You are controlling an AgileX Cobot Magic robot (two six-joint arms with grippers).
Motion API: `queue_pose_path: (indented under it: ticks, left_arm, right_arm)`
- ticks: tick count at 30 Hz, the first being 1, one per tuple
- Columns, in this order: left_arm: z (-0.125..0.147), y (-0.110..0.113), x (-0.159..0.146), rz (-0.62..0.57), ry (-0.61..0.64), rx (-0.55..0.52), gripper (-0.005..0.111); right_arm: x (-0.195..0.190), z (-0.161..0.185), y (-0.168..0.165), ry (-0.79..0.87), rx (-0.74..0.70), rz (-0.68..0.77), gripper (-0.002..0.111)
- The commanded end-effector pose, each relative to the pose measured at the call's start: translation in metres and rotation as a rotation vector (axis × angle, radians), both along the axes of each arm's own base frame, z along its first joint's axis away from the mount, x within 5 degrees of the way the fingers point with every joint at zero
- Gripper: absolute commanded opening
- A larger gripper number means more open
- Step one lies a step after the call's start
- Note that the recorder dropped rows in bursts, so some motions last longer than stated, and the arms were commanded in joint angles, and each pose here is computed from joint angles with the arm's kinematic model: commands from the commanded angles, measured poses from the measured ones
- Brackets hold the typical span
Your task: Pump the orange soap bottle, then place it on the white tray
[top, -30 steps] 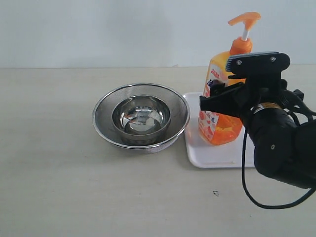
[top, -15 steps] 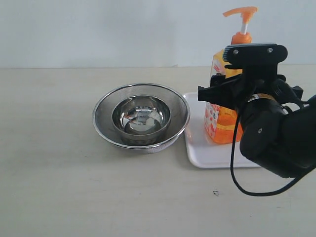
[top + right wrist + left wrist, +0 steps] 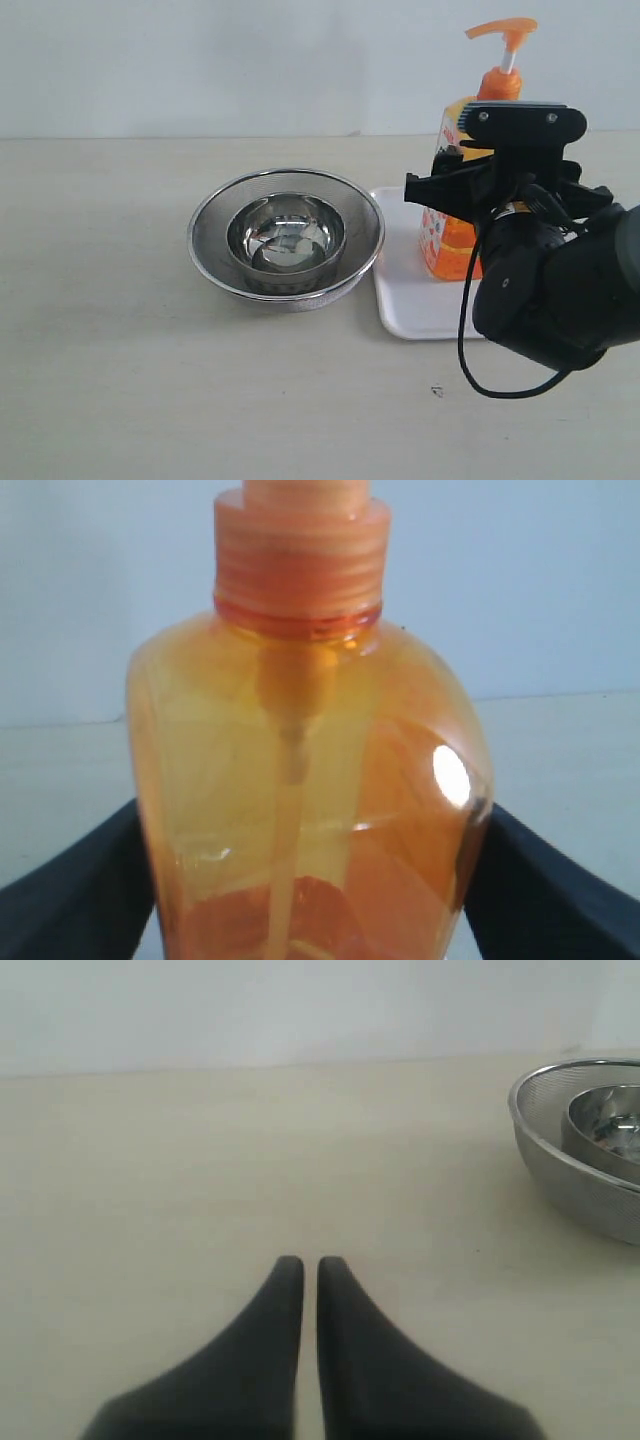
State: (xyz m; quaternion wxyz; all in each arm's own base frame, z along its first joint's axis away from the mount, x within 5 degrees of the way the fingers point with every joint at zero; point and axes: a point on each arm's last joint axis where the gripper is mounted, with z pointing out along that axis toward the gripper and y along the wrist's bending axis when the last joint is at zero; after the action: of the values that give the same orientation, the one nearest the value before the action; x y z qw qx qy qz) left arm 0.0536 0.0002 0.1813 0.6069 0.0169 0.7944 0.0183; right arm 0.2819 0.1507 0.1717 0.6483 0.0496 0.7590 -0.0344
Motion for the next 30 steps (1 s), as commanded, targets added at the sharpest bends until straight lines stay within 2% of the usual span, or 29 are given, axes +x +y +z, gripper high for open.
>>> queue_pose_path:
  ticks: [1,3,6,8,13,21,27,30]
  left_arm:
    - [0.001,0.000,0.000,0.002,-0.012,0.000,0.005]
    - [0.001,0.000,0.000,0.002,-0.012,0.000,0.005]
    - [0.001,0.000,0.000,0.002,-0.012,0.000,0.005]
    - [0.001,0.000,0.000,0.002,-0.012,0.000,0.005]
    - [0.001,0.000,0.000,0.002,-0.012,0.000,0.005]
    - [0.001,0.000,0.000,0.002,-0.012,0.000,0.005]
    - [0.001,0.000,0.000,0.002,-0.012,0.000,0.005]
    - [0.001,0.000,0.000,0.002,-0.012,0.000,0.005]
  right_arm:
    - [0.003,-0.001,0.005,-0.021,0.040,0.032,0.000]
    - [0.003,0.000,0.008,-0.024,0.033,0.059,0.001]
    - [0.003,-0.001,0.011,-0.003,0.026,0.094,0.016]
    - [0.002,-0.003,0.011,0.010,0.027,0.100,0.036]
    - [0.002,-0.003,0.011,0.010,0.019,0.099,0.106]
    - [0.002,0.001,0.009,0.019,-0.014,0.093,0.104]
    - [-0.003,0.018,0.003,0.036,-0.003,0.064,0.104]
    - [-0.008,0.027,0.003,0.084,-0.012,0.099,0.104]
